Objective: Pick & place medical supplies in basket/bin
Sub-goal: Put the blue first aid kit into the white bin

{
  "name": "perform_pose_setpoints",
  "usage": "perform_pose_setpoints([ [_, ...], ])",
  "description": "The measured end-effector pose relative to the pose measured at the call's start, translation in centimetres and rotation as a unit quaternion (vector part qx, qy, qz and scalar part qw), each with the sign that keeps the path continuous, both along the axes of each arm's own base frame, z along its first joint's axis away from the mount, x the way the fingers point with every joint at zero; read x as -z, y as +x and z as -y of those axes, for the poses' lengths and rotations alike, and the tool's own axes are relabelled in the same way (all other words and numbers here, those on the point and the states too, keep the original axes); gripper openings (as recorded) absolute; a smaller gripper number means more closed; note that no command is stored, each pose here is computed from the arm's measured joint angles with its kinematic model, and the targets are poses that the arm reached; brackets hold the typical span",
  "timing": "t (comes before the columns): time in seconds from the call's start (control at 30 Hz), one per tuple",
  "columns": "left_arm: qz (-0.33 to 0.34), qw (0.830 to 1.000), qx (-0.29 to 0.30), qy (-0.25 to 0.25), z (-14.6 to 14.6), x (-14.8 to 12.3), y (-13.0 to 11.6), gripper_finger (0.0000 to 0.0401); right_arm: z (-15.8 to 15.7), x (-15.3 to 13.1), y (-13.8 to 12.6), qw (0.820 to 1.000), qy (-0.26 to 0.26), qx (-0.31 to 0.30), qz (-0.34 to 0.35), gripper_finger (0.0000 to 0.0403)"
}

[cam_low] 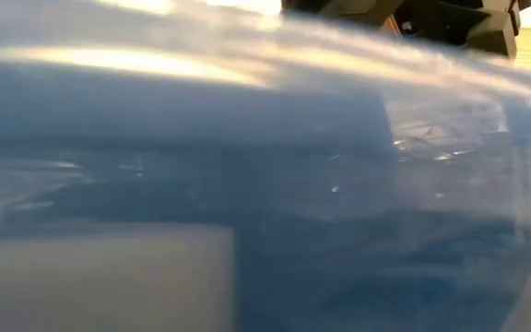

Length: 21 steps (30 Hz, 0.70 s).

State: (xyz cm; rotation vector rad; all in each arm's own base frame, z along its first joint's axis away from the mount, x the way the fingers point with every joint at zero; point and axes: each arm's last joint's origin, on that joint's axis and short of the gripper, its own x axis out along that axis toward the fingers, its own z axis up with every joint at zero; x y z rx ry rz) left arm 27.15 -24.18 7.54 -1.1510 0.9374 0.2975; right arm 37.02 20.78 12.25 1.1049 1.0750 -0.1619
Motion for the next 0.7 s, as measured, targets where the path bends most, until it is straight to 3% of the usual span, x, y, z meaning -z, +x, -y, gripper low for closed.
perform_pose_setpoints([
  [0.13, 0.006, 1.0, -0.011, -0.014, 0.7, 1.2, -0.2, 0.0228, -0.1, -0.2, 0.1, 1.0, -0.001, 0.0, 0.0, 0.0366],
  [0.47, 0.009, 1.0, -0.017, -0.016, 0.7, 1.3, -0.2, 0.0227, 0.0, -0.3, 0.3, 1.0, 0.004, 0.001, 0.007, 0.0365],
  [0.7, 0.013, 1.0, -0.019, -0.017, 0.2, 1.1, 0.7, 0.0228, -0.2, -0.7, 0.5, 1.0, 0.004, -0.004, 0.013, 0.0328],
])
